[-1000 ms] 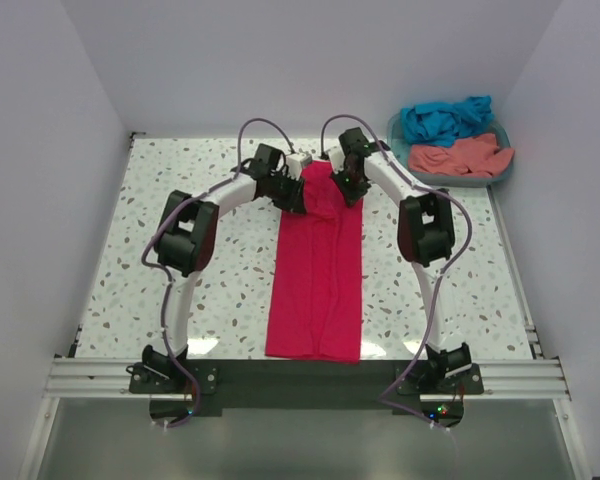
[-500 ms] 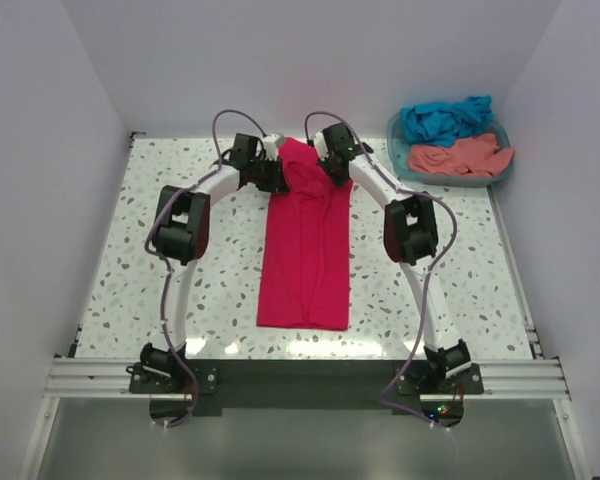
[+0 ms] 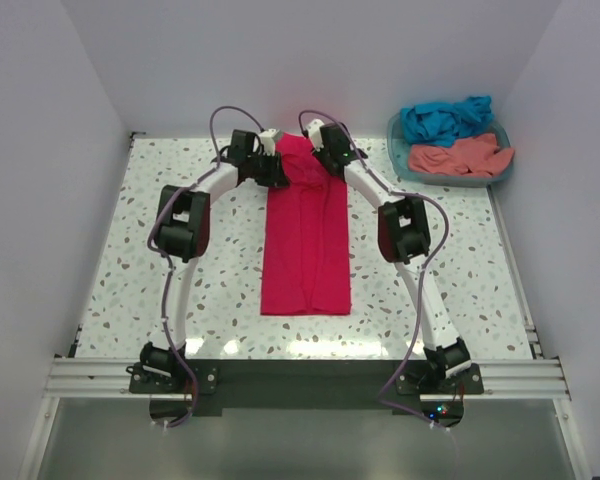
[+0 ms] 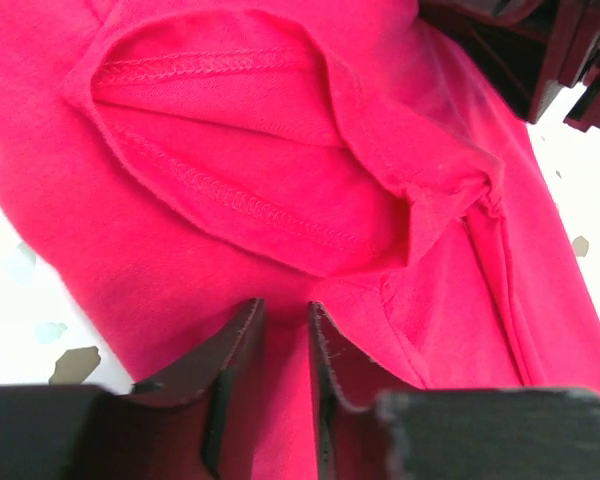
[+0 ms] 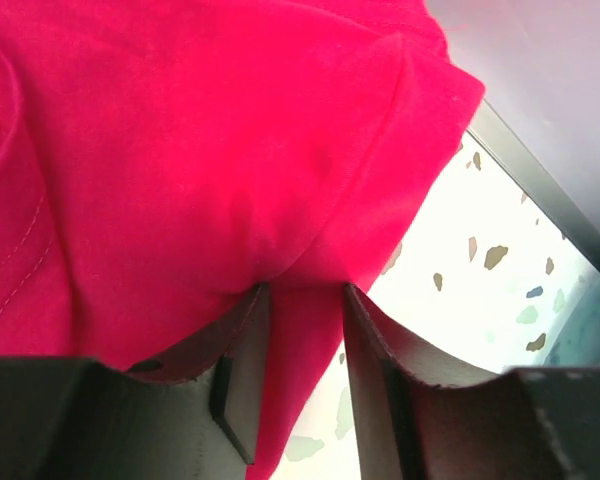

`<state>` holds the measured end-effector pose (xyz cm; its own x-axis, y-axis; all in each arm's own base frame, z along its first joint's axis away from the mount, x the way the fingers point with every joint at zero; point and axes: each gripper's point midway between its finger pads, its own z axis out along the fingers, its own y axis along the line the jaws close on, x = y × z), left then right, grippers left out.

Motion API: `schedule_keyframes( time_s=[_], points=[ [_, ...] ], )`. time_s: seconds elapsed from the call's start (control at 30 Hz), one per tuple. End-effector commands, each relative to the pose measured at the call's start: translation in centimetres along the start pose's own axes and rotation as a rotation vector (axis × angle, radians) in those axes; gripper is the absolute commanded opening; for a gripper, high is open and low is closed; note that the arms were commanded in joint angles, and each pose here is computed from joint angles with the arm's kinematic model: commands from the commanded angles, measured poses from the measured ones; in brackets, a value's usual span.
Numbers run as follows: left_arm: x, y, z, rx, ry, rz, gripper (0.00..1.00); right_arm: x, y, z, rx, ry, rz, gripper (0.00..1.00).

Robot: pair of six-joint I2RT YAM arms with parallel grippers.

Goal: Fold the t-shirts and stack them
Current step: Fold the tshirt

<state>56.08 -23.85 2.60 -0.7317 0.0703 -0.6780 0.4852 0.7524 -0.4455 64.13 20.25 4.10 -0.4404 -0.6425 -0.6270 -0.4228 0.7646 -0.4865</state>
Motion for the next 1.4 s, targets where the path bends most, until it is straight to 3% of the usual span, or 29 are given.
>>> schedule_keyframes(
  time_s=[0.0, 0.13, 0.17, 0.2, 0.27, 0.33, 0.37, 0.47, 0.53, 0.6, 0.73, 0.77, 0.83, 0.93, 0.97, 1.07, 1.13, 1.17, 1.37],
  points=[
    [-0.1, 1.9, -0.6, -0.046, -0.007, 0.004, 0.31, -4.3, -2.9, -1.8, 0.076, -0.118, 0.037, 0.42],
    [-5.7, -0.8, -3.8, -0.005, -0.142, 0.156, 0.44, -9.2, -5.3, -6.3, 0.061, -0.248, 0.09, 0.57],
    [-7.5, -1.5, -4.8, -0.001, -0.195, 0.21, 0.48, -9.9, -5.6, -7.3, 0.055, -0.268, 0.095, 0.65],
    [-9.6, -3.1, -6.7, 0.005, -0.249, 0.256, 0.56, -10.8, -6.1, -8.3, 0.053, -0.291, 0.101, 0.69],
    [-12.3, -5.0, -9.1, 0.019, -0.325, 0.351, 0.63, -13.3, -7.7, -11.9, 0.046, -0.365, 0.113, 0.78],
    [-14.3, -7.5, -12.6, 0.028, -0.39, 0.447, 0.82, -14.8, -8.5, -14.7, 0.031, -0.418, 0.092, 0.82],
    [-15.0, -8.6, -13.9, 0.04, -0.419, 0.522, 0.83, -15.7, -9.3, -17.2, 0.025, -0.453, 0.082, 0.87],
    [-16.4, -11.3, -18.5, 0.02, -0.522, 0.579, 0.98, -16.3, -9.5, -21.4, -0.013, -0.495, 0.029, 0.91],
    [-15.8, -12.3, -21.0, -0.014, -0.54, 0.586, 1.0, -14.0, -7.6, -21.8, -0.056, -0.459, -0.076, 0.86],
    [-13.2, -13.4, -22.6, 0.015, -0.463, 0.725, 1.0, -13.3, -7.8, -25.6, -0.075, -0.473, -0.174, 0.93],
    [-6.1, -15.1, -24.4, 0.127, -0.309, 0.852, 1.0, -8.1, -1.8, -30.9, -0.404, -0.454, -0.301, 0.97],
    [-1.6, -16.1, -25.1, 0.218, -0.242, 0.939, 1.0, -4.8, 0.4, -31.3, -0.495, -0.385, -0.296, 0.97],
    [3.0, -17.2, -25.8, 0.29, -0.195, 1.027, 1.0, -1.6, 3.4, -34.4, -0.643, -0.387, -0.29, 0.98],
    [13.6, -17.4, -25.6, 0.393, -0.062, 1.172, 0.97, 4.8, 7.7, -37.7, -0.855, -0.344, -0.349, 0.98],
    [14.9, -18.2, -26.0, 0.401, -0.063, 1.215, 0.96, 6.6, 8.7, -38.2, -0.889, -0.325, -0.366, 0.97],
    [20.2, -19.3, -24.7, 0.471, -0.025, 1.239, 0.9, 12.1, 11.8, -38.7, -0.961, -0.279, -0.465, 0.91],
    [22.2, -20.2, -23.9, 0.504, 0.0, 1.265, 0.84, 15.0, 13.7, -38.7, -1.01, -0.247, -0.523, 0.81],
    [23.4, -19.9, -23.3, 0.516, 0.022, 1.271, 0.78, 15.6, 14.2, -38.4, -1.012, -0.244, -0.541, 0.78],
    [26.4, -18.8, -21.3, 0.551, 0.101, 1.331, 0.63, 17.8, 18.2, -37.9, -1.061, -0.259, -0.632, 0.6]
  ],
)
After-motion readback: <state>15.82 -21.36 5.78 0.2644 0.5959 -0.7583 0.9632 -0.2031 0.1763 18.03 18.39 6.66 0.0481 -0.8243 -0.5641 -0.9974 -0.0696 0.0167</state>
